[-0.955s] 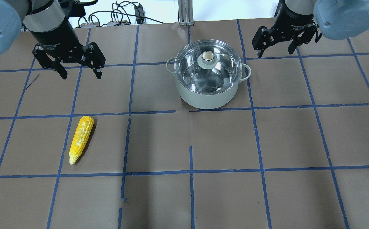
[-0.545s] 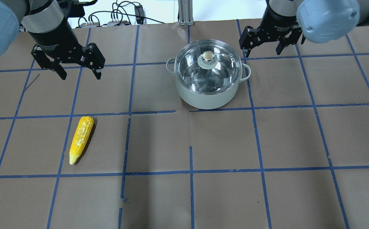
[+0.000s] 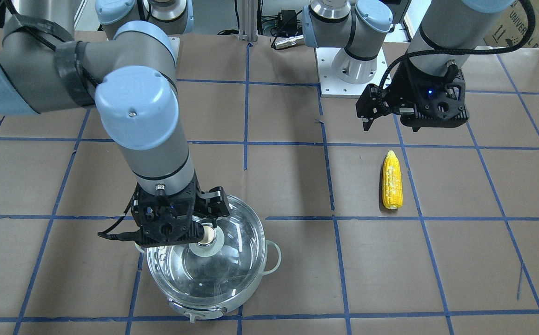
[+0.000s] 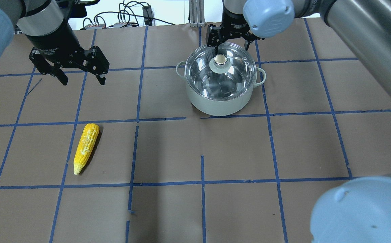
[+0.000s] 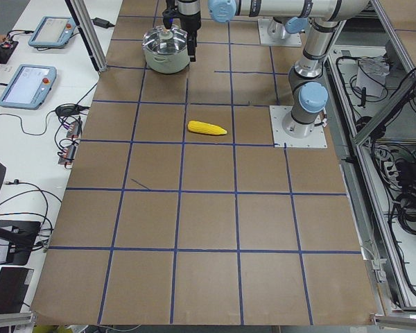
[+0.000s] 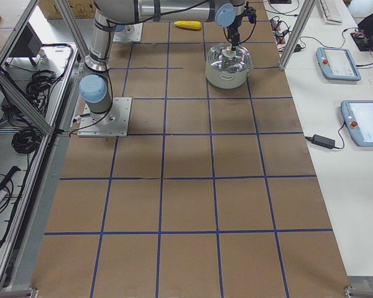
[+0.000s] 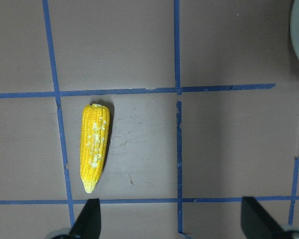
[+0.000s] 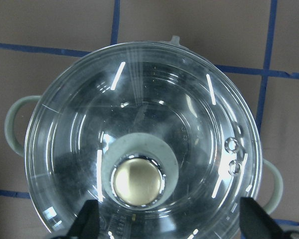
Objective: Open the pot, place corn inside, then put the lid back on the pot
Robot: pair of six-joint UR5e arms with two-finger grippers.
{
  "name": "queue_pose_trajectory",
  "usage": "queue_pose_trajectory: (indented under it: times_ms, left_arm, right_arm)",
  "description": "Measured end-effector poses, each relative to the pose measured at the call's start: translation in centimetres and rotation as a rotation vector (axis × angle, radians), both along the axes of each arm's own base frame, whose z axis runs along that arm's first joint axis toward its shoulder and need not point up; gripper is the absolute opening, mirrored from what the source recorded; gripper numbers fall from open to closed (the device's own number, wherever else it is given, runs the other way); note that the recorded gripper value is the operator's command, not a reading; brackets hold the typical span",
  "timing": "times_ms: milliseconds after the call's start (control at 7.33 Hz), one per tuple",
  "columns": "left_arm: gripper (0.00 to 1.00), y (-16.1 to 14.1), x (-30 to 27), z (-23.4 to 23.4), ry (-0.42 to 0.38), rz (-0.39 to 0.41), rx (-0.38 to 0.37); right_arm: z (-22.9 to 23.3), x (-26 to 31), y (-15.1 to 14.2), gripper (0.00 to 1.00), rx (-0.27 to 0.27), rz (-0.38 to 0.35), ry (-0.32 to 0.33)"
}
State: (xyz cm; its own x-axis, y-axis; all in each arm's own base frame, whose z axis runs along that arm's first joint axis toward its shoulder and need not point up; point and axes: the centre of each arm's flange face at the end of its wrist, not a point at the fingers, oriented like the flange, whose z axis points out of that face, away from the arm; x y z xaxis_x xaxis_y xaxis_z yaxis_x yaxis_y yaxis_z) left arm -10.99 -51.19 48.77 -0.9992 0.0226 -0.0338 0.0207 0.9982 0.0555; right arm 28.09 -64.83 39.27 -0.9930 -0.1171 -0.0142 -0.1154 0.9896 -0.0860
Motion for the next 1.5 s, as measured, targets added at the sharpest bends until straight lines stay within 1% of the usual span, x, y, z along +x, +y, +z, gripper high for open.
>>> queue_pose_trajectory:
  times_ms: [136, 273, 409, 545, 682, 818, 955, 1091, 1500]
  left_arm:
    - [1.0, 0.0, 0.0, 0.0, 0.0, 0.0, 0.0]
    - [1.0, 0.0, 0.0, 0.0, 0.0, -0.001, 0.0]
    - [1.0, 0.1, 0.0, 0.0, -0.001, -0.002, 0.001]
    - [1.0, 0.1, 0.0, 0.1, -0.001, -0.007, 0.001]
    - [1.0, 0.1, 0.0, 0.1, 0.0, -0.013, 0.001]
    - [1.0, 0.0, 0.0, 0.1, 0.0, -0.016, 0.001]
    - [1.0, 0.0, 0.0, 0.0, 0.0, -0.017, 0.002]
    - [1.0, 0.0, 0.0, 0.0, -0.001, -0.017, 0.003]
    - [1.0, 0.0, 0.0, 0.1, -0.001, -0.017, 0.002]
  right_arm:
    - [-1.4, 1.0, -0.7, 1.0, 0.008, -0.002, 0.0]
    - [-2.3, 1.5, -1.3, 0.96, 0.004, -0.003, -0.002]
    - [-2.9, 1.8, -1.5, 0.86, 0.002, -0.004, -0.003]
    - [-3.4, 1.8, -1.6, 0.63, 0.005, -0.004, -0.002]
    - [-3.9, 1.9, -1.7, 0.48, 0.01, -0.003, -0.001]
    - [-4.3, 1.9, -1.9, 0.33, 0.016, -0.003, 0.001]
    - [-4.5, 1.8, -2.0, 0.25, 0.022, -0.003, 0.004]
    - [-4.5, 1.7, -2.0, 0.23, 0.029, -0.002, 0.007]
    - [-3.4, 1.2, -1.7, 0.22, 0.055, -0.002, 0.011]
